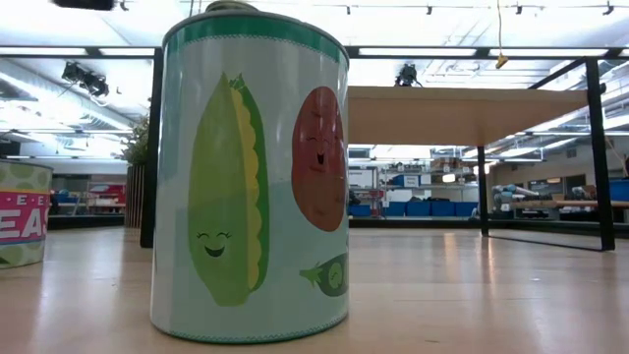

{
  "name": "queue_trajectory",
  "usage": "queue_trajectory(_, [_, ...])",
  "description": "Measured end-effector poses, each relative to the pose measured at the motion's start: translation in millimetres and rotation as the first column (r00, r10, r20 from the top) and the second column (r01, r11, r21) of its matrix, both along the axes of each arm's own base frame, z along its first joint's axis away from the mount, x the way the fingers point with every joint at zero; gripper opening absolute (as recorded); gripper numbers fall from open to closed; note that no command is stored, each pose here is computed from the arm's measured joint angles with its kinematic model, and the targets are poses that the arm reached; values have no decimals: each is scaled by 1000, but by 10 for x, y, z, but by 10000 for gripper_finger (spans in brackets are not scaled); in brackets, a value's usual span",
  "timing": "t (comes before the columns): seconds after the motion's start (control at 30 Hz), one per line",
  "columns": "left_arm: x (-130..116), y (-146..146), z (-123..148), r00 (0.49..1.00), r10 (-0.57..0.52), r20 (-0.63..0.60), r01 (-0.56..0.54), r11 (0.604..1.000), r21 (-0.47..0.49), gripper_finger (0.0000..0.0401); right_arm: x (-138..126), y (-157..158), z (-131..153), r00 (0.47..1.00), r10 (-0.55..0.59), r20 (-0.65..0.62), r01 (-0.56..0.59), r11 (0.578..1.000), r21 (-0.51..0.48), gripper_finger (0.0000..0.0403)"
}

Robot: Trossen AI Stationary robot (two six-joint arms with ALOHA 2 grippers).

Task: Pick and place cans onto a shelf
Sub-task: Put the canned peaches on the shelf

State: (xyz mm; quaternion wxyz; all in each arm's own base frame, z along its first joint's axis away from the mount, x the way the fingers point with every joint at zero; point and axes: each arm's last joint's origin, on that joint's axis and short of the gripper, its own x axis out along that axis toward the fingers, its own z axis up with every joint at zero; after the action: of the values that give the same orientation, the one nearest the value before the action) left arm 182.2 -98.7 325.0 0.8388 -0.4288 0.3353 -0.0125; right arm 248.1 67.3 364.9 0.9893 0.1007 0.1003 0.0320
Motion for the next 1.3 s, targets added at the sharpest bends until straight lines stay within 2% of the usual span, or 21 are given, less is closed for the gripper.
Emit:
queue_trajectory(0.1, [3,-187,-72,986,-110,-124,92,985,-147,389,-12,-5,-10,1000,15,-16,-15,1000,-3,347])
queue_trajectory(0.2, [-35,-409,-135,926,-246,-288,181,955,-236,389,-11,-5,-13,1000,19,-17,-19,999,-26,347])
queue_trajectory(0.33, [-117,-641,-182,797,-405,-448,334,914,-231,388,22,-25,-36,1000,-15,-22,14,998,-67,347])
queue_trajectory(0.47, [-249,-740,-228,633,-451,-630,473,869,-147,388,67,-85,-62,996,-88,-27,86,994,-66,347])
queue_trajectory(0.53, [-306,-787,-219,597,-474,-647,538,835,-115,388,78,-114,-62,994,-106,-26,105,993,-46,347])
queue_trajectory(0.63, [-349,-833,-243,593,-489,-640,590,804,-67,388,83,-143,-66,993,-118,-30,116,992,-48,347])
queue_trajectory(0.77, [-394,-841,-350,596,-462,-657,600,800,-18,388,87,-160,-69,992,-126,-32,124,991,-42,347])
queue_trajectory(0.93, [-431,-912,-482,583,-476,-658,620,784,-18,389,81,-162,-94,990,-132,-57,130,991,-39,347])
queue_trajectory(1.13, [-415,-1074,-648,579,-450,-681,653,755,57,389,72,-165,-130,985,-142,-96,141,990,-10,347])
queue_trajectory(1.23, [-374,-1135,-719,576,-444,-687,652,756,58,389,72,-165,-129,985,-142,-95,141,990,-9,347])
queue_trajectory(1.3, [-362,-1154,-749,583,-416,-698,628,775,63,389,72,-165,-129,985,-141,-95,141,990,-10,347])
